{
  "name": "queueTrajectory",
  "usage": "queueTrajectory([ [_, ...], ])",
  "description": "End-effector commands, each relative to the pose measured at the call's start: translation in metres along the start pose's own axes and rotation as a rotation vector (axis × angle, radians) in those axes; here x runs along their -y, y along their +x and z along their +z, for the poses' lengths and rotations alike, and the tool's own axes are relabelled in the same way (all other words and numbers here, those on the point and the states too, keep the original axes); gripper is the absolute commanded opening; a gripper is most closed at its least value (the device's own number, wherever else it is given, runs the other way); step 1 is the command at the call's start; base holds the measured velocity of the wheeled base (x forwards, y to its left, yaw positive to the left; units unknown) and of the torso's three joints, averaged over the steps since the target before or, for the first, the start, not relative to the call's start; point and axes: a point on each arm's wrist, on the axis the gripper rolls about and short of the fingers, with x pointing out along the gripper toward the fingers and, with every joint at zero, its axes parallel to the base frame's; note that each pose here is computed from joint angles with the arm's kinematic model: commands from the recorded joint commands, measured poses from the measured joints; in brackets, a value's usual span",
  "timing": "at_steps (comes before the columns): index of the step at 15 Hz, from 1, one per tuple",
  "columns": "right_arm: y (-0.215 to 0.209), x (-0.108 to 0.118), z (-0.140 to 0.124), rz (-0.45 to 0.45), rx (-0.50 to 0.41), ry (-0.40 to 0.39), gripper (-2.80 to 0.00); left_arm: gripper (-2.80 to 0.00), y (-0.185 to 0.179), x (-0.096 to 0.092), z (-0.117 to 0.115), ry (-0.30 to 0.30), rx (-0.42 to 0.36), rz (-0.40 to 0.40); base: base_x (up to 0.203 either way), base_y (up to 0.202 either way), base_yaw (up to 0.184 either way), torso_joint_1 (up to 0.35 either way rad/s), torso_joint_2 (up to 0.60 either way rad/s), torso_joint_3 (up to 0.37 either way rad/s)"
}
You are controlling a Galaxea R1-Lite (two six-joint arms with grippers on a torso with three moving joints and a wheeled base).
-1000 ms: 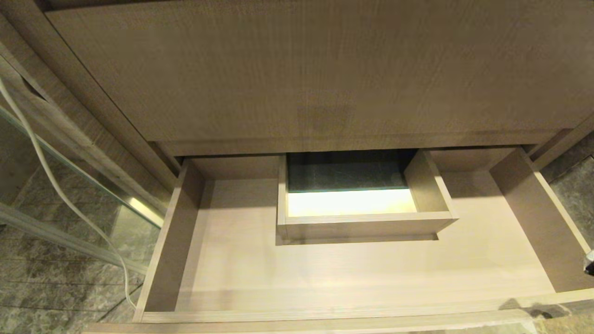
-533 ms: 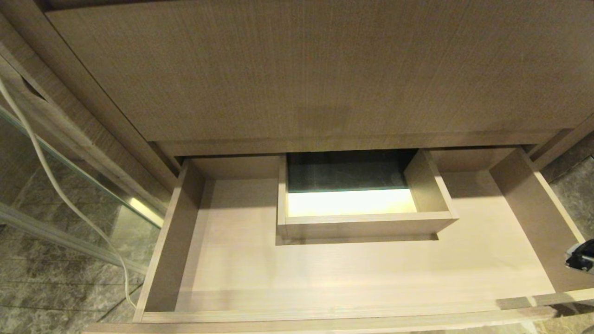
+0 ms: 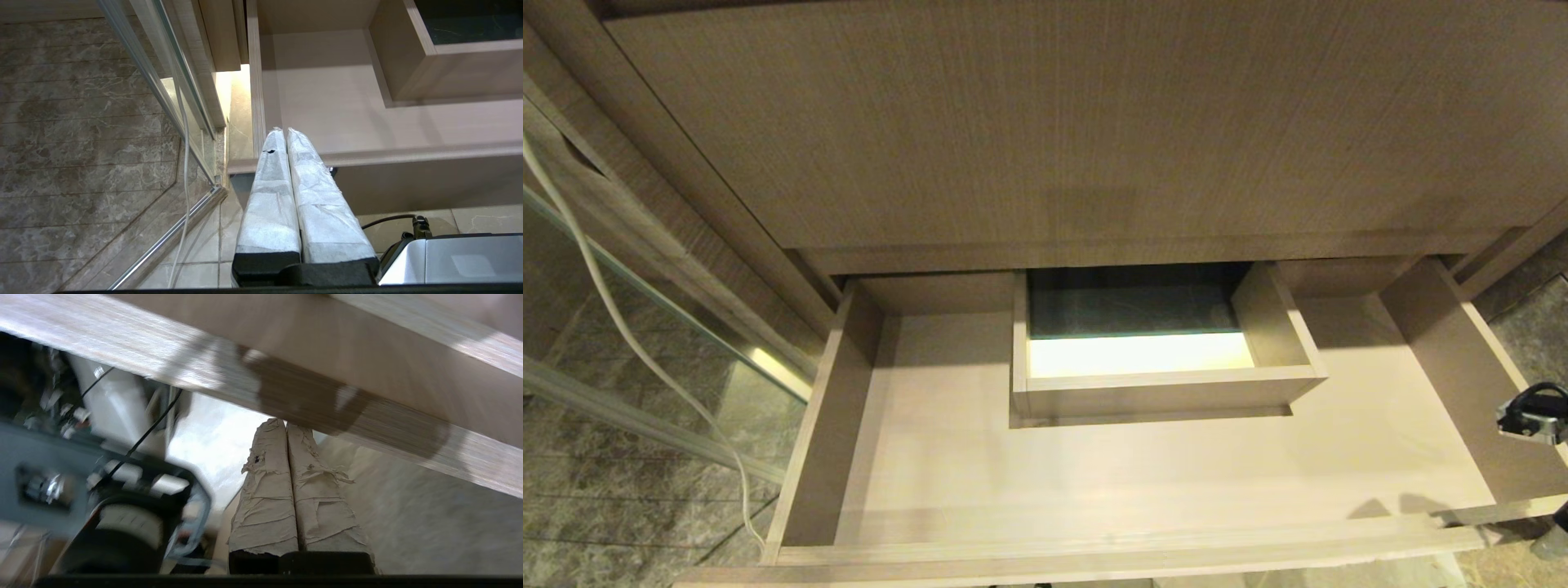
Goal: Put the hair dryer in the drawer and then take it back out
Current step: Close the drawer
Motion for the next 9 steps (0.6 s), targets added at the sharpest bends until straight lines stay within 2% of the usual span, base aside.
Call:
queueTrajectory([
  [1, 0.003, 0.008, 0.007, -0.035, 0.04, -0.007, -2.8, -2.8, 0.0, 0.0, 0.0, 0.0, -0.002, 0.0, 0.0, 0.0, 0.0, 0.0, 0.0, 0.0],
  [2, 0.004, 0.012, 0.011, -0.063, 0.071, -0.001, -2.8, -2.8, 0.0, 0.0, 0.0, 0.0, -0.002, 0.0, 0.0, 0.0, 0.0, 0.0, 0.0, 0.0],
  [4, 0.006, 0.024, 0.027, -0.116, 0.182, 0.065, -2.8, -2.8, 0.0, 0.0, 0.0, 0.0, -0.002, 0.0, 0.0, 0.0, 0.0, 0.0, 0.0, 0.0],
  [6, 0.004, 0.036, 0.054, -0.173, 0.336, 0.135, -2.8, -2.8, 0.0, 0.0, 0.0, 0.0, -0.002, 0.0, 0.0, 0.0, 0.0, 0.0, 0.0, 0.0],
  [9, 0.004, 0.057, 0.108, -0.283, 0.619, 0.224, -2.8, -2.8, 0.0, 0.0, 0.0, 0.0, -0.002, 0.0, 0.0, 0.0, 0.0, 0.0, 0.0, 0.0],
])
